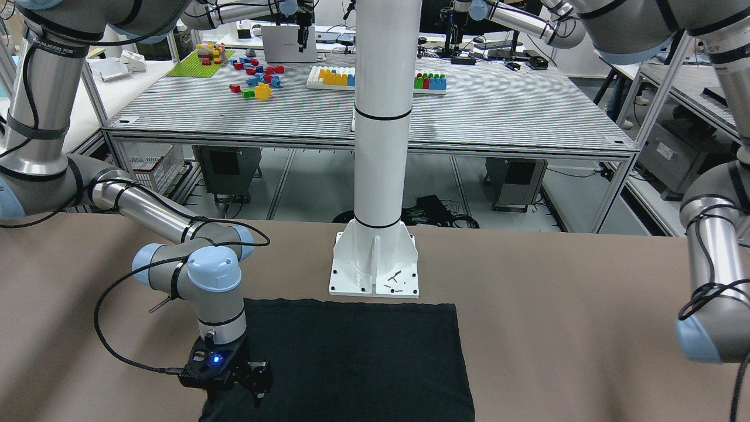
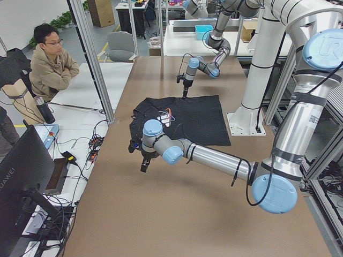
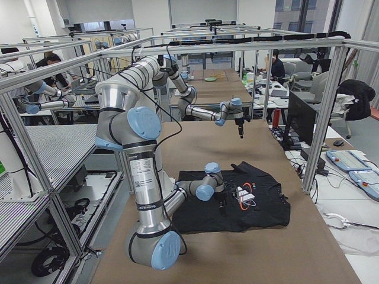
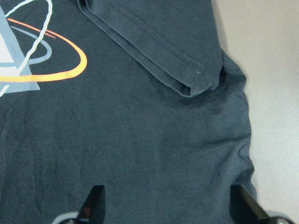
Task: Fold clothes
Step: 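Move the left gripper toward the sleeve nearest it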
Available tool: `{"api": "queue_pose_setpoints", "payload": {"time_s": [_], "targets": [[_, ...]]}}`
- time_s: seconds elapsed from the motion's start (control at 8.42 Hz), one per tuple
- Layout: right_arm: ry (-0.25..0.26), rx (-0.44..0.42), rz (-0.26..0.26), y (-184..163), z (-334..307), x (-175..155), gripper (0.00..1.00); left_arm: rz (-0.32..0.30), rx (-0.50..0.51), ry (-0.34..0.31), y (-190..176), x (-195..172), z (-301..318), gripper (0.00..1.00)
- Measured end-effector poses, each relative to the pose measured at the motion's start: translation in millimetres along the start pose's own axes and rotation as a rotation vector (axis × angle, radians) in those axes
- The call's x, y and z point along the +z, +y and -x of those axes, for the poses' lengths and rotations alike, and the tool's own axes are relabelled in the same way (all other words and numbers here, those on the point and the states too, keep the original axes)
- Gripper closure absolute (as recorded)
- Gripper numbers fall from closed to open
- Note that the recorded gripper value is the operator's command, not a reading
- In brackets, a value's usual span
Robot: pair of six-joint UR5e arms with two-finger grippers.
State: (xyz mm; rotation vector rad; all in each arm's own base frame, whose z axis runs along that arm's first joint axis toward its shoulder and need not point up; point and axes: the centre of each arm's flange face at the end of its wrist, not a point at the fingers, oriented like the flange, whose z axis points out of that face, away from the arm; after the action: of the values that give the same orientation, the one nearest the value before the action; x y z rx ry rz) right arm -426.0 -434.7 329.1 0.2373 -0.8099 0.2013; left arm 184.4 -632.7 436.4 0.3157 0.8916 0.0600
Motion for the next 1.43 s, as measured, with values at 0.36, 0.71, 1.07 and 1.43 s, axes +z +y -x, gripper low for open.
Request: {"api": "queue_pose_setpoints", "payload": {"time_s": [0.36, 0.71, 1.07, 1.43], "targets": [[-0.013, 0.004, -0.014, -8, 7, -6, 0.06, 0.042, -0.089, 0.098, -18, 88, -44, 0.32], [-0.014, 0.006, -0.018, -10, 10, -8, 0.06, 0.067, -0.133, 0.139, -12, 131, -63, 0.47], [-0.011, 0.006, -0.020, -10, 10, -8, 0.06, 0.086, -0.124, 0.156, -6, 142, -85, 0.48], [-0.007, 0.007, -0.028, -11, 9, -7, 0.06, 0.101, -0.115, 0.168, -1, 150, -103, 0.85]]}}
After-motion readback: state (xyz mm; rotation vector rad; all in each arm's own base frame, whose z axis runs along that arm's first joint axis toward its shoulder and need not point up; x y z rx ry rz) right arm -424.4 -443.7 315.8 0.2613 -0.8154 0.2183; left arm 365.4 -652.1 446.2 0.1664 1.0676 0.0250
